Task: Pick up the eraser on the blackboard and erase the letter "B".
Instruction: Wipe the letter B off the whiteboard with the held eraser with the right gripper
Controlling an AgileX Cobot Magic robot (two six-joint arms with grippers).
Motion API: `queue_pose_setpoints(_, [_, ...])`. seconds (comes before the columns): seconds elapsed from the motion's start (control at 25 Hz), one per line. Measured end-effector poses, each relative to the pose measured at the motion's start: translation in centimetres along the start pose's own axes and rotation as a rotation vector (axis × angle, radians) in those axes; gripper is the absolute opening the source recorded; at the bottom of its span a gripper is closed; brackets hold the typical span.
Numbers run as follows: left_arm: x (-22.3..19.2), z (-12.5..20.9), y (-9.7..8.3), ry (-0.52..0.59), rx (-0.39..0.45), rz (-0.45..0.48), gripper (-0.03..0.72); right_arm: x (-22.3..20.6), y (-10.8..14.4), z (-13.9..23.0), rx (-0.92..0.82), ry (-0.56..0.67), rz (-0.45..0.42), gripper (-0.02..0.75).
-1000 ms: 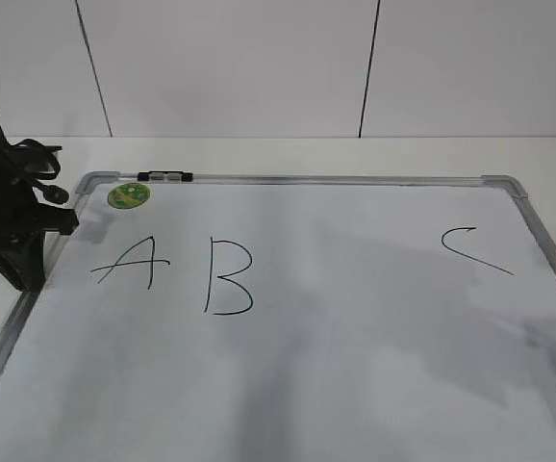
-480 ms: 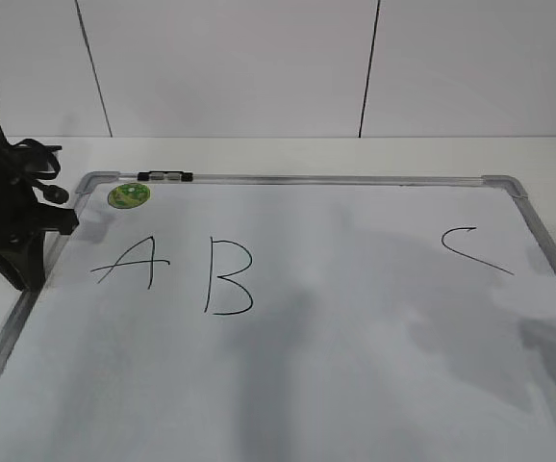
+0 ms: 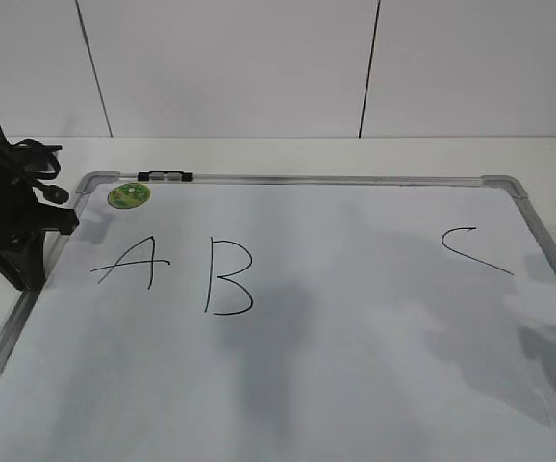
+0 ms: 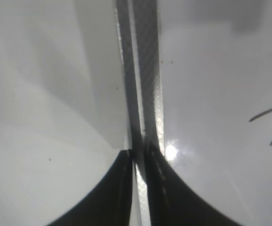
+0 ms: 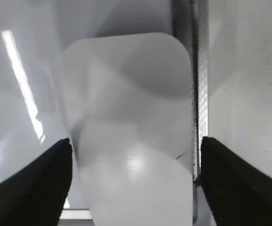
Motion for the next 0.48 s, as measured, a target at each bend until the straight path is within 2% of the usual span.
queue_pose_setpoints(0.48, [0.0,-0.03,0.0,-0.002,0.0,0.0,0.08,-0.72,-0.05,-0.05,0.008,0.03,0.0,0.647])
Point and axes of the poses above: a point on each arm's last joint axis where the gripper is mounted, x pointing back along that axis away from the gripper, y along the wrist's bending axis when the last joint is at zero, z = x × y, the point moved 8 cm from there along -x, pointing out along that axis toward the gripper, and after that the axes turned 1 degree about x, right-handed, at the moved point
